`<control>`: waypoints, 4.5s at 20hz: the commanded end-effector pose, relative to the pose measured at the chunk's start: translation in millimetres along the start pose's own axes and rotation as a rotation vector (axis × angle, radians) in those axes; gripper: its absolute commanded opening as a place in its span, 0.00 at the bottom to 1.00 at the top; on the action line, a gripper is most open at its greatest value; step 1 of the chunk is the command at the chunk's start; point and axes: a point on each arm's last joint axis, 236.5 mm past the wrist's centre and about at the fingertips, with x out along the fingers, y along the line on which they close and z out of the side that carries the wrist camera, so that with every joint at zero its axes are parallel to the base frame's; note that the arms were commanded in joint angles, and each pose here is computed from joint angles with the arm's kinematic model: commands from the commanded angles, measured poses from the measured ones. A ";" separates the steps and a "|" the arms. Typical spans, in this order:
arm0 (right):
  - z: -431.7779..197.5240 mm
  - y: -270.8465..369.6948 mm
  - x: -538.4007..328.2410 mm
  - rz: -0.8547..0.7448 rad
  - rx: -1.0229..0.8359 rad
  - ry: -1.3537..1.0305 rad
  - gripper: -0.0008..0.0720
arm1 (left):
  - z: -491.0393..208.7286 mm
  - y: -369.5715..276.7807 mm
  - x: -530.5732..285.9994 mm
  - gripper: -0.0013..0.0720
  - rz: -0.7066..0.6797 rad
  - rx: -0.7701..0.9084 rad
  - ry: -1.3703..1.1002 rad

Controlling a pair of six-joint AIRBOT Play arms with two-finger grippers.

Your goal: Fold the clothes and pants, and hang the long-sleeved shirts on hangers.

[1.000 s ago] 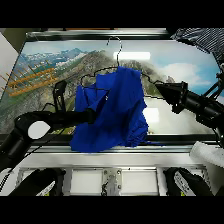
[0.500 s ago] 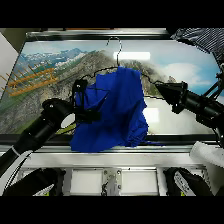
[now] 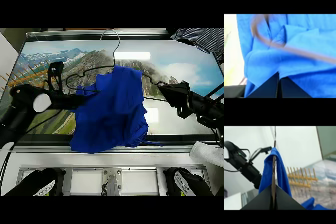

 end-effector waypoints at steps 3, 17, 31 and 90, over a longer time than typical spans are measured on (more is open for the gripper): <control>12.7 15.3 -0.6 0.064 -0.007 -0.054 0.02 | 27.5 8.2 -4.4 0.03 -0.119 -0.065 0.032; -14.7 -18.7 -1.4 -0.080 0.007 0.063 0.02 | 61.8 23.2 -32.4 0.03 -0.090 0.010 0.008; -20.2 -16.3 -1.5 -0.091 0.036 0.096 0.02 | 64.5 37.5 -21.4 0.03 -0.060 0.026 0.025; -38.3 3.2 49.4 -0.059 0.007 -0.143 0.02 | 75.8 -73.8 -179.5 0.78 -0.267 0.275 -0.289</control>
